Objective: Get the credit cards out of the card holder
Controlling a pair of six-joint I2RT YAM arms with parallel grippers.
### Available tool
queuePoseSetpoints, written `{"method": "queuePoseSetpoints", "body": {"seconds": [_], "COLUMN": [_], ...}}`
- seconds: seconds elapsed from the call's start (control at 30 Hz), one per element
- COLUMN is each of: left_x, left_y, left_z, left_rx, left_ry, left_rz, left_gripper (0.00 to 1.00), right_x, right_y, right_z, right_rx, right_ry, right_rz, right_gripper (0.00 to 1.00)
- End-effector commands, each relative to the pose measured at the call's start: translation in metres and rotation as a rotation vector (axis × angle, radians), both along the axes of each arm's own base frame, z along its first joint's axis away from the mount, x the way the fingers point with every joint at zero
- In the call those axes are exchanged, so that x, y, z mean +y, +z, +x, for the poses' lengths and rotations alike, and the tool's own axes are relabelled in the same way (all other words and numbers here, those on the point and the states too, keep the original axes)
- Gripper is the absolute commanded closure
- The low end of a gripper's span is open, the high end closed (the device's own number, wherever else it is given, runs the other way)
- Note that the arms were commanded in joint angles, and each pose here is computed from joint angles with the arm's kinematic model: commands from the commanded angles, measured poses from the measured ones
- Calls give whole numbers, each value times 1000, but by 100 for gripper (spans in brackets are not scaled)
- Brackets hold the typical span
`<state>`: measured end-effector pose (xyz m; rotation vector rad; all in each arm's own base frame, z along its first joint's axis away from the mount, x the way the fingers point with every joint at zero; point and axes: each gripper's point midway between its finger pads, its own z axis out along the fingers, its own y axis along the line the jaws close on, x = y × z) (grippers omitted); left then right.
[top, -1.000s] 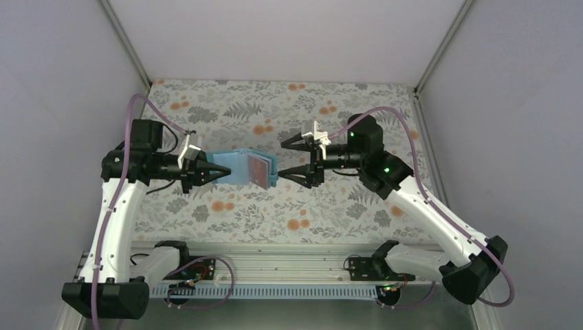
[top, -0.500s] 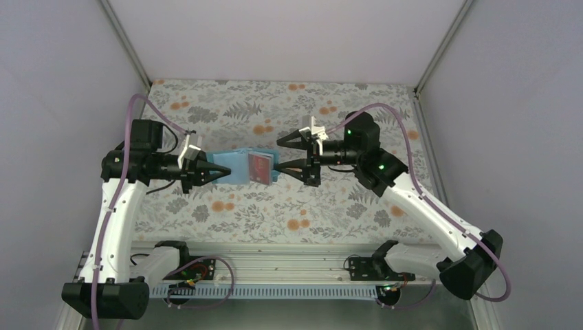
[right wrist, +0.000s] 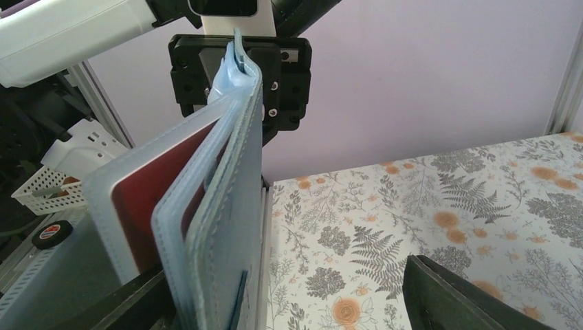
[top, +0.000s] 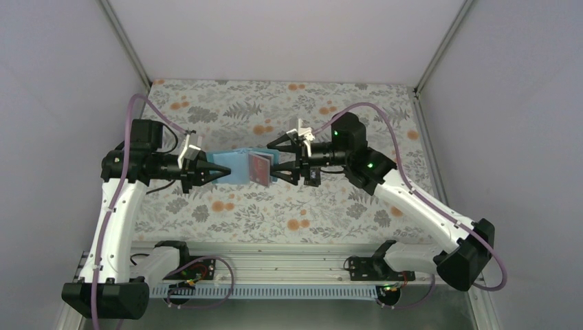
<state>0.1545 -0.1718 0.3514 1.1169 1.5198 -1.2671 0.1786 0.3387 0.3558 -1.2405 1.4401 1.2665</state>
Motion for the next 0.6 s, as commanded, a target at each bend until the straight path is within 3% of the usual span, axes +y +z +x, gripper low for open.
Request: {"method": "queuePoseSetpoints", "body": {"seconds": [0.0,0.13,0.17,0.3,0.33,0.4,0.5,0.57], "left_x": [0,0,0,0,1,2,7,13], "left_y": [11,9,10,11,11,9,-2,-14], "left_z": [-4,-3,-4,0,4,15,39,57], "left_rx": [-63,-59,-60,-48,-41,-21,32,54], "left_ry": [-18,-14,-14,-6,7,48,155,245], "left_rz": [-37,-32,-33,-32,-22,7,73,127], "left_gripper": [98,98,98,97,92,74,42,28], "right_x": [10,20,21,23,23,22,22,23], "right_y": [18,14,13,11,10,7,4,5], "right_z": [1,9,11,13,13,13,18,24], "right_rx": [-14,11,15,33,35,47,82,115], "right_ry": [-15,-55,-57,-61,-60,-64,-93,-121], "right_rz": [38,27,25,19,15,2,-12,-17], "right_gripper": [20,23,29,68,76,88,95,96]}}
